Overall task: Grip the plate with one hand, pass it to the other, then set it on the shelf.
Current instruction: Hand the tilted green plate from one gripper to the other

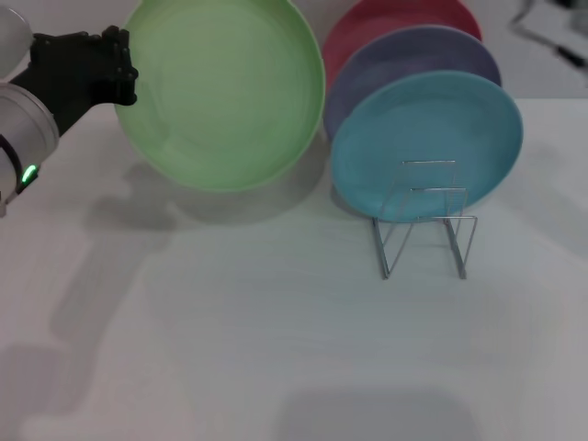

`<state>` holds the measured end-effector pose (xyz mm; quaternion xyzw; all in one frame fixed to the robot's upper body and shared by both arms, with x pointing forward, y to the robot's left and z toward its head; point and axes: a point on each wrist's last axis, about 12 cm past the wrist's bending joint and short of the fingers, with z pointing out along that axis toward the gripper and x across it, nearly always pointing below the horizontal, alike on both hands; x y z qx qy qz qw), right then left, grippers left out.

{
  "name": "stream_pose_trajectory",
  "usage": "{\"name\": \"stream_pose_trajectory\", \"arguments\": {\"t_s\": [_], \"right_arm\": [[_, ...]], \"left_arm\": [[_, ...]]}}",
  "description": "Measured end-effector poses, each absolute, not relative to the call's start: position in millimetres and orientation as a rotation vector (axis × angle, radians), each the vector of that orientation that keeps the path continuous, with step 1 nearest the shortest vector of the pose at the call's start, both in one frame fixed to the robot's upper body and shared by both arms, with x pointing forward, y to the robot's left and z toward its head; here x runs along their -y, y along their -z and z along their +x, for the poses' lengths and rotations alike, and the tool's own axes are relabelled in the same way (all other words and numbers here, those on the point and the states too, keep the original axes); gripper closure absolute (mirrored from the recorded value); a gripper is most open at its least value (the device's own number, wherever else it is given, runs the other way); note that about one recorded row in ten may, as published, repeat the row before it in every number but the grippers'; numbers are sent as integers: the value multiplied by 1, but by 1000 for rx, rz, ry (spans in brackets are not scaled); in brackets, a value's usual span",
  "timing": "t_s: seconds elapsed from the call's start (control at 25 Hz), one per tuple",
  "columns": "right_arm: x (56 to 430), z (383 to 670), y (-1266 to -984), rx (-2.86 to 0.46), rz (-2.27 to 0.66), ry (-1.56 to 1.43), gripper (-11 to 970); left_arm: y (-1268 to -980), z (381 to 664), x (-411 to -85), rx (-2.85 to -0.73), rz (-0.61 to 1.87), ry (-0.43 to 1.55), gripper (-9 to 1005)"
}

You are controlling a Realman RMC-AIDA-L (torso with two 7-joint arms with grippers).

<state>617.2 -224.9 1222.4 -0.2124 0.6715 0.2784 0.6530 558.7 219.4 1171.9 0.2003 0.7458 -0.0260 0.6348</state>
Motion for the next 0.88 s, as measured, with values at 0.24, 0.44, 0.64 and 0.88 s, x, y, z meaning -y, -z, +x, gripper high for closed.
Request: {"name": "stream_pose_trajectory", "arguments": {"t_s": [0.24,0.44,0.64,0.88], "right_arm": [[165,609,-1238,-1778,-734,-538,152],[152,605,-1237,-1814,-792,-478,153],[151,607,-1235,-1814,-776,-492,154],[149,622,-1225,-1820,-753,-448,157]], "left_arm": [[-1164,559,-219,-1727,464,62,950],[-1159,559,-219,-1743,460,67,948],[-1158,559,-220,-1748,459,69,946],[-1161,562,-217,-1739,463,73,944]]}}
